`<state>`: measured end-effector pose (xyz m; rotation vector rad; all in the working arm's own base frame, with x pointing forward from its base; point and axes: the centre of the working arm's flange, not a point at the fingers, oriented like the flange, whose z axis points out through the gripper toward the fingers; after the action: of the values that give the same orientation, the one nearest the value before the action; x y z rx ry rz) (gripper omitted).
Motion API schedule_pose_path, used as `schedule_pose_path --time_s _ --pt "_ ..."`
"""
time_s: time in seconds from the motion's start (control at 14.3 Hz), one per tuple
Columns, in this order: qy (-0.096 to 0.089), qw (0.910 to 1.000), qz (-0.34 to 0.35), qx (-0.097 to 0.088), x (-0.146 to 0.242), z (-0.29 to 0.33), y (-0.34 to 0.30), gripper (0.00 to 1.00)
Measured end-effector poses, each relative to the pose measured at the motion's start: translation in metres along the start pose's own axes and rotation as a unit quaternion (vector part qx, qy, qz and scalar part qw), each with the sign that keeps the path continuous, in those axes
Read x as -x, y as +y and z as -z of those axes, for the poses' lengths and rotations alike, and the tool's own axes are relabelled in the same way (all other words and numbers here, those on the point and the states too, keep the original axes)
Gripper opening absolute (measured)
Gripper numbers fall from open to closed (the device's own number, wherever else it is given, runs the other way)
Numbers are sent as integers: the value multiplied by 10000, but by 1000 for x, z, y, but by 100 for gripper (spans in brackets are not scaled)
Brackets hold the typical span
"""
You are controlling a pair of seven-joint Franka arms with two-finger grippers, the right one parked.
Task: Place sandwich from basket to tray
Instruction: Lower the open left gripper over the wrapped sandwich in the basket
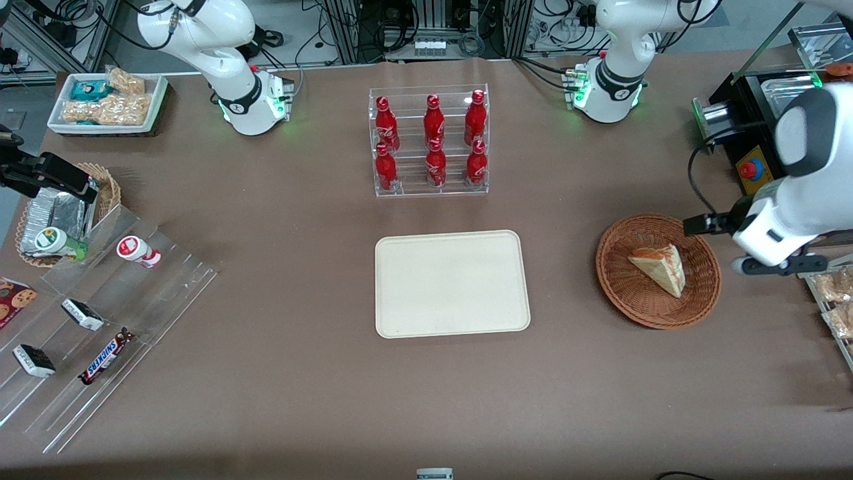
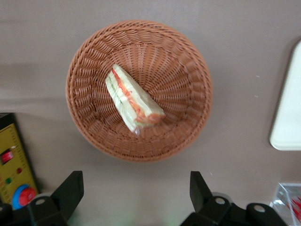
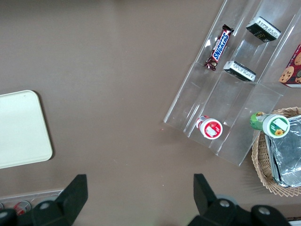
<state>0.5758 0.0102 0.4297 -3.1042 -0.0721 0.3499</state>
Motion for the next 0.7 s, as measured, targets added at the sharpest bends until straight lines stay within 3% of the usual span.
schedule_pose_path --time_s 0.21,0.35,0.49,0.63,0.7 --pt "127 9993 344 36 -1 -50 -12 100" --pt "183 9931 1154 62 2 -73 -14 100" --pt "325 9750 2194 119 3 -90 -10 100" --pt "546 9459 3189 238 5 -104 -7 100" --pt "646 9269 3683 318 6 -111 -7 100"
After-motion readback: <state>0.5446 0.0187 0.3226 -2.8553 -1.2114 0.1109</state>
